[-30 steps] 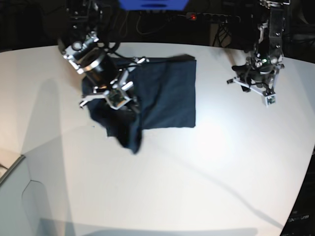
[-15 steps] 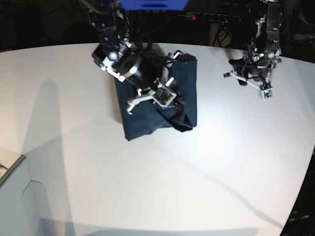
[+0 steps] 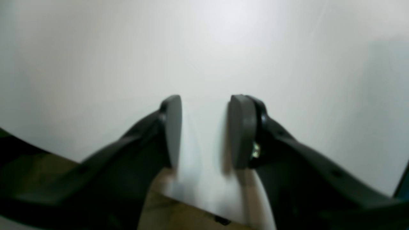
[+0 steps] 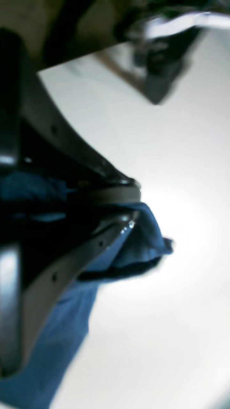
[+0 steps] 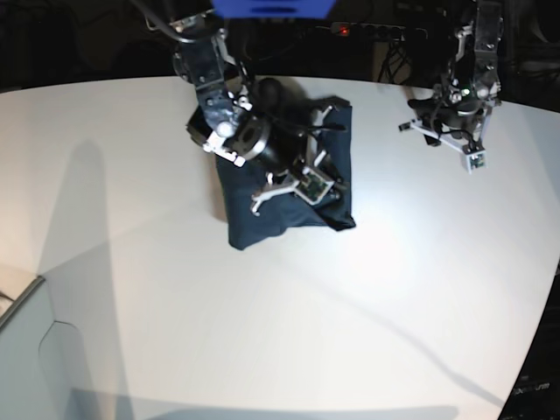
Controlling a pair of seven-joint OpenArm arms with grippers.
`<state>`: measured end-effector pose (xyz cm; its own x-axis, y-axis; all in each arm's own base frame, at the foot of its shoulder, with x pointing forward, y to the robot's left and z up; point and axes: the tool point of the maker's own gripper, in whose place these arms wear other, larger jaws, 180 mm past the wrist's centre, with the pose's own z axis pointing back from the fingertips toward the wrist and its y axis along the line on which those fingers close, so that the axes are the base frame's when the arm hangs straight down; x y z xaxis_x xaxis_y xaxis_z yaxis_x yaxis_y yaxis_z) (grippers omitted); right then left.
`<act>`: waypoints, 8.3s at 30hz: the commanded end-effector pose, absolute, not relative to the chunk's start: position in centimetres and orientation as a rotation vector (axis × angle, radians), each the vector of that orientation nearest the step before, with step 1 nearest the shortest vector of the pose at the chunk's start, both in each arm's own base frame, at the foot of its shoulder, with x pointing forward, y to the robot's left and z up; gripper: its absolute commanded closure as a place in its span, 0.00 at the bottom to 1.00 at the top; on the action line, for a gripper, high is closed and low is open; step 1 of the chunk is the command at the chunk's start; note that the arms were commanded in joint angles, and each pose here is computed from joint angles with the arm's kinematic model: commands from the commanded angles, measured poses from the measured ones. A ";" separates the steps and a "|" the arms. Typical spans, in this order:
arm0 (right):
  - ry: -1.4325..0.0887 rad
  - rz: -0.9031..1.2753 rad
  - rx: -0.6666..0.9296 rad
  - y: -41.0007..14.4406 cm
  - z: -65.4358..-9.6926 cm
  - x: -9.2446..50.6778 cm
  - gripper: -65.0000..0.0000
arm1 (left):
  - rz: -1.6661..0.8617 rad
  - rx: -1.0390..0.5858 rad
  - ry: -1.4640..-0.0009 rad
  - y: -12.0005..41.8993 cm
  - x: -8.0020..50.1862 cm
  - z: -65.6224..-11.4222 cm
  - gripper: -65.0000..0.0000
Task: Layout the t-shirt on the table in an organized manner, then fold the t-shirt properly
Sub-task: 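Grasp the shirt's other end with the right gripper and fold it over, then tuck and straighten the folded bundle edges with both grippers, then pinch the bundle sides with both grippers and square them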
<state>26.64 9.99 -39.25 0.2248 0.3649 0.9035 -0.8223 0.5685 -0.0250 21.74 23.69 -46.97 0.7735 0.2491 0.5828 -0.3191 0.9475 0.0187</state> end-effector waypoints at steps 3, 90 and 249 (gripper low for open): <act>-1.088 0.854 0.552 10.6 -38.2 27.2 0.95 | 0.303 0.127 -0.641 24.0 22.3 -46.2 0.63; -1.136 0.609 0.169 -4.7 -35.3 27.5 0.44 | 0.234 -0.320 -0.649 6.3 22.1 -41.8 0.13; -1.116 0.557 0.123 -7.2 -36.2 28.4 0.44 | 0.397 -0.369 -0.833 8.9 32.3 -37.4 0.78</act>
